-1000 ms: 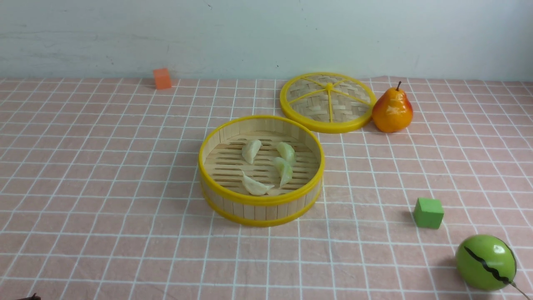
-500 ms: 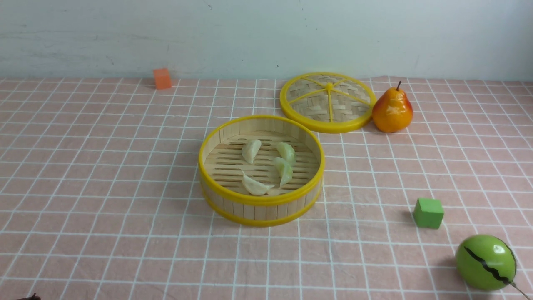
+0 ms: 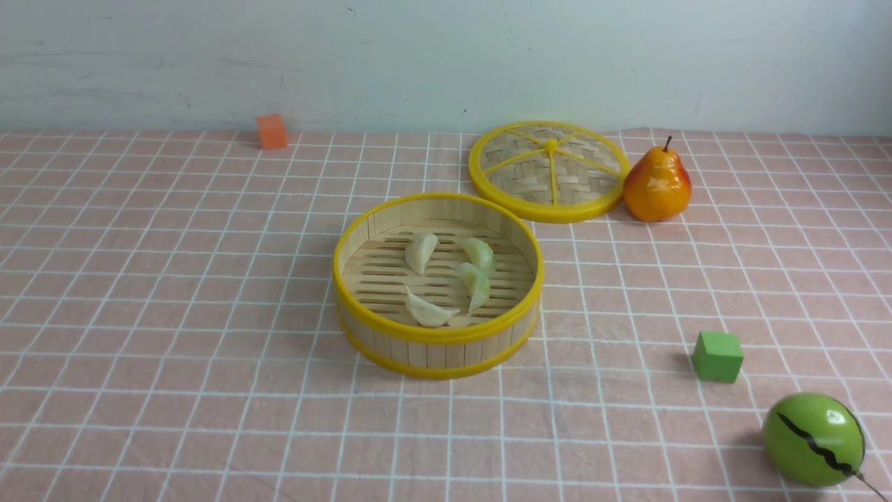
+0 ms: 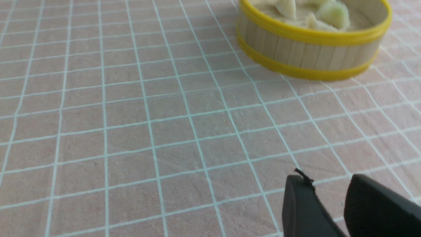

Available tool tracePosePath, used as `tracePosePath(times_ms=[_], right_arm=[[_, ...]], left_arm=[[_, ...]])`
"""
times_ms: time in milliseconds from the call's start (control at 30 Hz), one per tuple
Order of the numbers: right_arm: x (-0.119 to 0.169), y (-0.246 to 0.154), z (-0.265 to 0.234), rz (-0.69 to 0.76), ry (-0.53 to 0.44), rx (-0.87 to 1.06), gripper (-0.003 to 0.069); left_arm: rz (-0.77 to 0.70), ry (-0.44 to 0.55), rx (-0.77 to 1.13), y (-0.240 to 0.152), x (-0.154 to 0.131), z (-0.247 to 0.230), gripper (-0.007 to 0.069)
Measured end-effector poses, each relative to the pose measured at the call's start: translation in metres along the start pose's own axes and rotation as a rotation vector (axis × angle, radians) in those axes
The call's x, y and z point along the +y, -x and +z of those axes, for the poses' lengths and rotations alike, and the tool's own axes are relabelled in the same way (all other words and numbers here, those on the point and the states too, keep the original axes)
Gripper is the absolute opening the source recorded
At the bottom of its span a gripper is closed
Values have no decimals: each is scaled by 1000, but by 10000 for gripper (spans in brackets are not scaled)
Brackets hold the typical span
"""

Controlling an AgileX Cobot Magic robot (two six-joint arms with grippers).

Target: Put the dumplings into the steamer on the table with the pink tablecloth.

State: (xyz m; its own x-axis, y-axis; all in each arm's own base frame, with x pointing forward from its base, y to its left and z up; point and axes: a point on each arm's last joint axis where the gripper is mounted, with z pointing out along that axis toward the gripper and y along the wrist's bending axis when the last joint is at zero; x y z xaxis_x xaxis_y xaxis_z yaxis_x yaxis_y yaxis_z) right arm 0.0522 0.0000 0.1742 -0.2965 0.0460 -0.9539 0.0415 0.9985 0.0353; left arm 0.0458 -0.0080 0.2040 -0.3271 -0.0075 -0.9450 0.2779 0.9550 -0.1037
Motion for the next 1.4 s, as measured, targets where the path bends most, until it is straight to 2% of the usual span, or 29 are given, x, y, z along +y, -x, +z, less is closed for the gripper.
tracePosePath(times_ms=[133,300,433,700,933,1400], right_arm=[[0,0,0,0,0,1,44],[0,0,0,0,0,1,52],[0,0,0,0,0,1,57],[0,0,0,0,0,1,68],[0,0,0,0,0,1,78],[0,0,0,0,0,1,97]], left_arm=[[-91,53,-20,-10,2,6,159],[-177,130,-50,-25,6,14,-12],[-195,146,-44,-28,6,15,-14],[-99,147,-23,-30,6,16,-14],[-144,207,-32,-30,9,15,-14],[-149,207,-31,-31,9,15,-14]])
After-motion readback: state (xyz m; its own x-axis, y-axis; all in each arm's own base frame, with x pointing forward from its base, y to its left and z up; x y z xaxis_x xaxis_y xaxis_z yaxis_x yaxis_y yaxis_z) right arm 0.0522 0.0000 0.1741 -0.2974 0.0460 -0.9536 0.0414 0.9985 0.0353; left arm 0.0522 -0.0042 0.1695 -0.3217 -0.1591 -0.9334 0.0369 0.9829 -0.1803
